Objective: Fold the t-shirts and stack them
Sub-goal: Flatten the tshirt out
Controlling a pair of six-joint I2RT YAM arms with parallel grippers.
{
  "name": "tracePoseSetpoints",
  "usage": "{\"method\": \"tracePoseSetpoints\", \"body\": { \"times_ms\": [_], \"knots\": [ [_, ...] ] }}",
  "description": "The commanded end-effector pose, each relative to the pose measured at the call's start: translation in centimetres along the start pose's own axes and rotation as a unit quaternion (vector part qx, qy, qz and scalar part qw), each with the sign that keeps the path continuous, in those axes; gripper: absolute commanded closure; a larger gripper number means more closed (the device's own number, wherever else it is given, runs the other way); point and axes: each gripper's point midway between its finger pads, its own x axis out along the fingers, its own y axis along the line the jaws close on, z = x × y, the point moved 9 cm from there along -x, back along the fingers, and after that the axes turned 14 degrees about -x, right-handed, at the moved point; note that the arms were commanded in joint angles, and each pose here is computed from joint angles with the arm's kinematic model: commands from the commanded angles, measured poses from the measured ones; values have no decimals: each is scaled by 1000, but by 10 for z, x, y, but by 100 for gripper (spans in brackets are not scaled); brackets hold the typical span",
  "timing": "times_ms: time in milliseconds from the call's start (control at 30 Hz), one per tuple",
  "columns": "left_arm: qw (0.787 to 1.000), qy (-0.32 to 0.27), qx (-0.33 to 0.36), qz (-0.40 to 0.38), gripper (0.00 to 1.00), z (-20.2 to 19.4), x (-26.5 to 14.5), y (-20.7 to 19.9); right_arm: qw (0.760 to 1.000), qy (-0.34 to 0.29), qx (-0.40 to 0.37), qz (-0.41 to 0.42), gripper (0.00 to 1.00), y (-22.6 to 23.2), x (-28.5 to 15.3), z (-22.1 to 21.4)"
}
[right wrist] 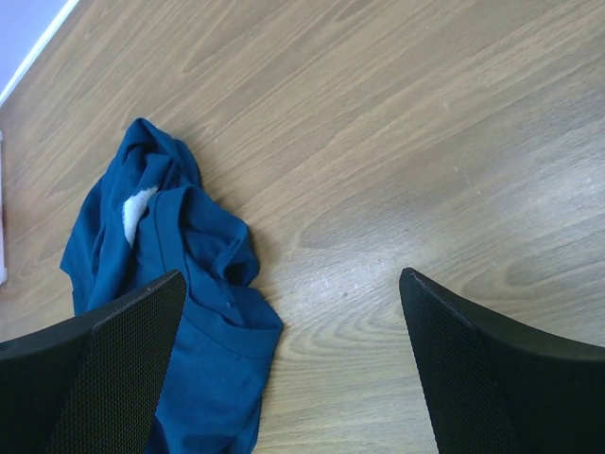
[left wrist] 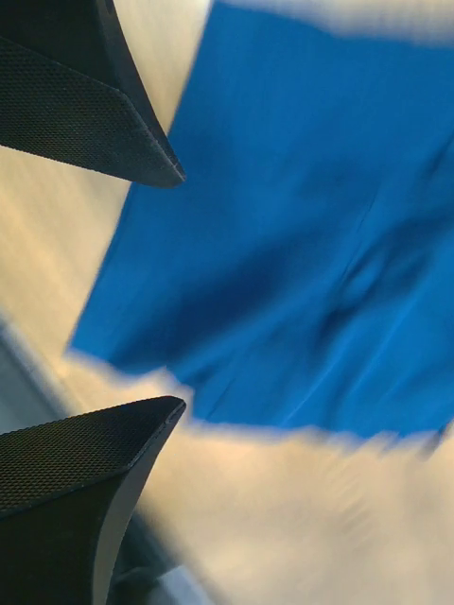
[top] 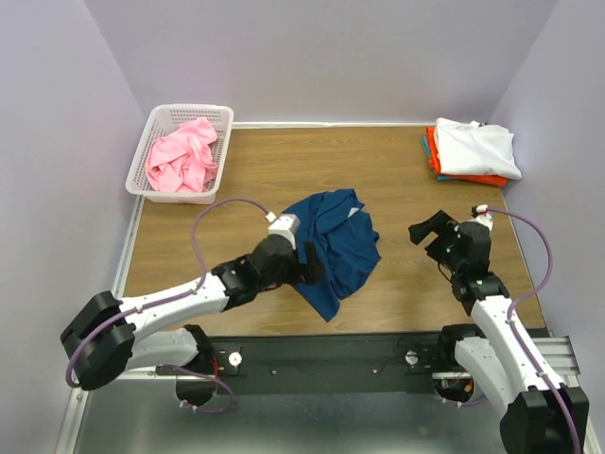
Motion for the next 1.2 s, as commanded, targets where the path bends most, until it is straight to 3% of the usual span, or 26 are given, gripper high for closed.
{"method": "tracePoseSetpoints", "body": {
  "times_ms": [0,333,467,600,700,733,800,833,900,1167],
  "knots": [
    [997,57,13,-51,2,-41,-11,-29,1000,0,1,13,0,6,0,7],
    [991,125,39,-17,2,-99,0,-52,1000,6,4,28,0,8,-1,5],
    [989,105,62,89,7,-107,24,-41,1000,7,7,28,0,8,-1,4],
    [981,101,65,151,20,-112,34,-33,1000,9,5,28,0,8,0,4],
    [977,115,75,161,41,-119,40,-27,1000,8,5,26,0,8,0,4],
    [976,114,73,170,53,-120,40,-24,1000,7,5,26,0,8,0,5],
    [975,111,75,180,65,-120,39,-20,1000,8,5,25,0,8,1,4],
    [974,111,74,181,83,-120,39,-19,1000,10,5,26,0,8,1,4],
    [975,98,70,189,100,-117,36,-17,1000,11,5,24,0,7,2,3],
    [961,-2,52,272,100,-76,7,-3,999,33,-14,39,0,8,6,-2]
  ]
}}
